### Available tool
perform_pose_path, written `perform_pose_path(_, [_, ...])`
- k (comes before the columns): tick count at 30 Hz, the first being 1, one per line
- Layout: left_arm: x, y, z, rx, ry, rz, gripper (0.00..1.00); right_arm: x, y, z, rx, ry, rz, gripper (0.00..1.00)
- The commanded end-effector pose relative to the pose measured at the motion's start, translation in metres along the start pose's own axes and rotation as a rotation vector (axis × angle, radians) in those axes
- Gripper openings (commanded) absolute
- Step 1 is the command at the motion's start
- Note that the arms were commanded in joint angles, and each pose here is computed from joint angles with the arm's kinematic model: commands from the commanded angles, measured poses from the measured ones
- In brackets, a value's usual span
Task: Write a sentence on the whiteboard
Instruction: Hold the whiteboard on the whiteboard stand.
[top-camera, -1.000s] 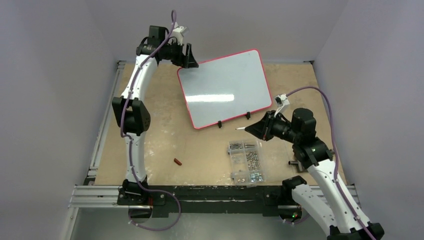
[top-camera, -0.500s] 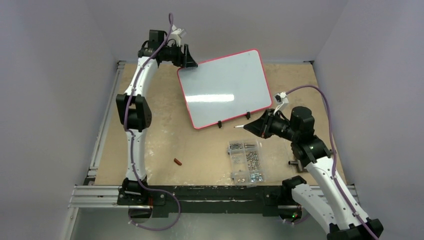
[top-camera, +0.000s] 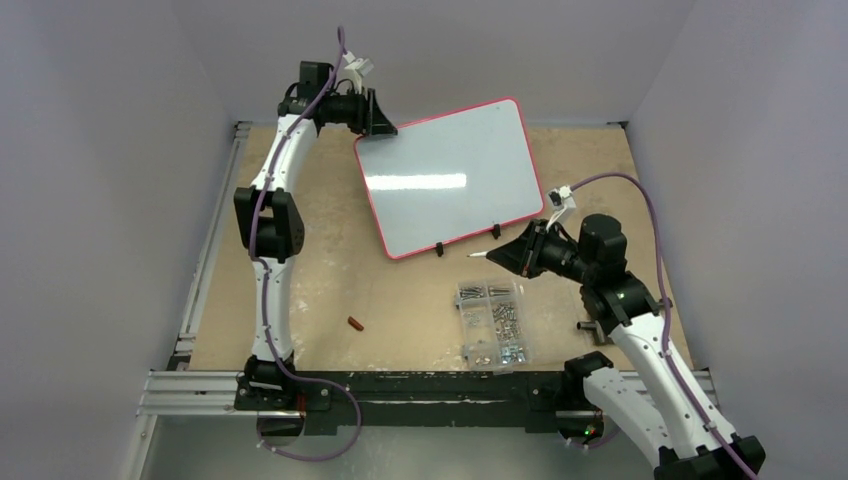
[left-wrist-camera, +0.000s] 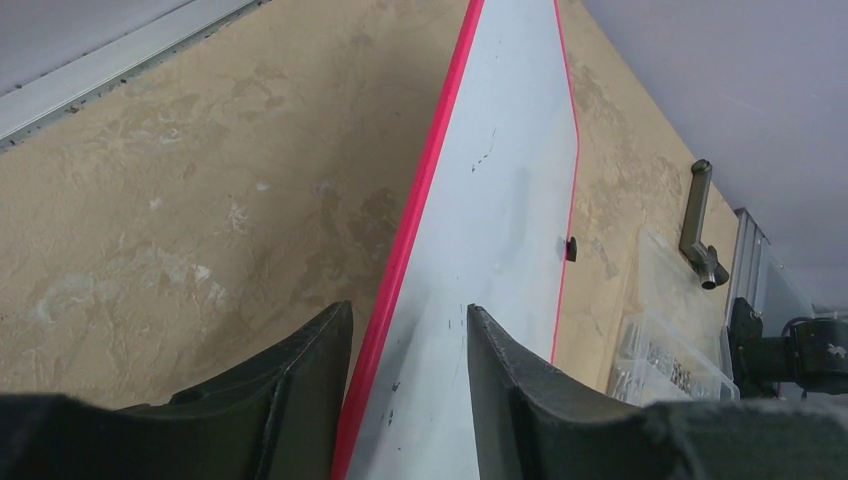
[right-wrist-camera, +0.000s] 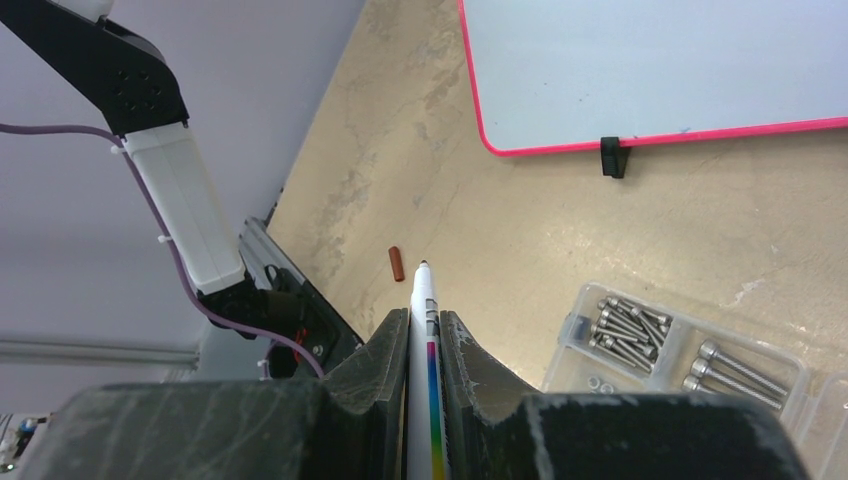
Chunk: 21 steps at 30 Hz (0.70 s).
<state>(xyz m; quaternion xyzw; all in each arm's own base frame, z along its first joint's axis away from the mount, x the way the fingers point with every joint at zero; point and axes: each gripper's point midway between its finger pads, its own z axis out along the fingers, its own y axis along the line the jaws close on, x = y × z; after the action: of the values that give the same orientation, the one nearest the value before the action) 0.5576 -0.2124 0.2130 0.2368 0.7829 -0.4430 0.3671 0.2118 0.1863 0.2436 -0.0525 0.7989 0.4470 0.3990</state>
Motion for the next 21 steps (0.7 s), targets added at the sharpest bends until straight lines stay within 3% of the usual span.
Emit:
perform_pose_path(1, [-0.006, -0.016, 0.003, 0.069, -0.009, 0.026, 0.44, -0.005, 0.009, -0.001, -0.048, -0.023, -0.024, 0.0])
perform_pose_path(5, [0.002, -0.017, 0.008, 0.075, 0.011, 0.021, 0.42, -0.004, 0.011, -0.003, -0.055, -0.025, -0.028, 0.0])
perform_pose_path(16, [0.014, -0.011, 0.023, 0.021, 0.045, 0.025, 0.49, -0.002, 0.013, -0.007, -0.059, -0.025, -0.043, 0.0])
perform_pose_path(21, [0.016, -0.016, 0.03, 0.029, 0.051, 0.037, 0.4, -0.002, 0.013, -0.007, -0.058, -0.024, -0.045, 0.0])
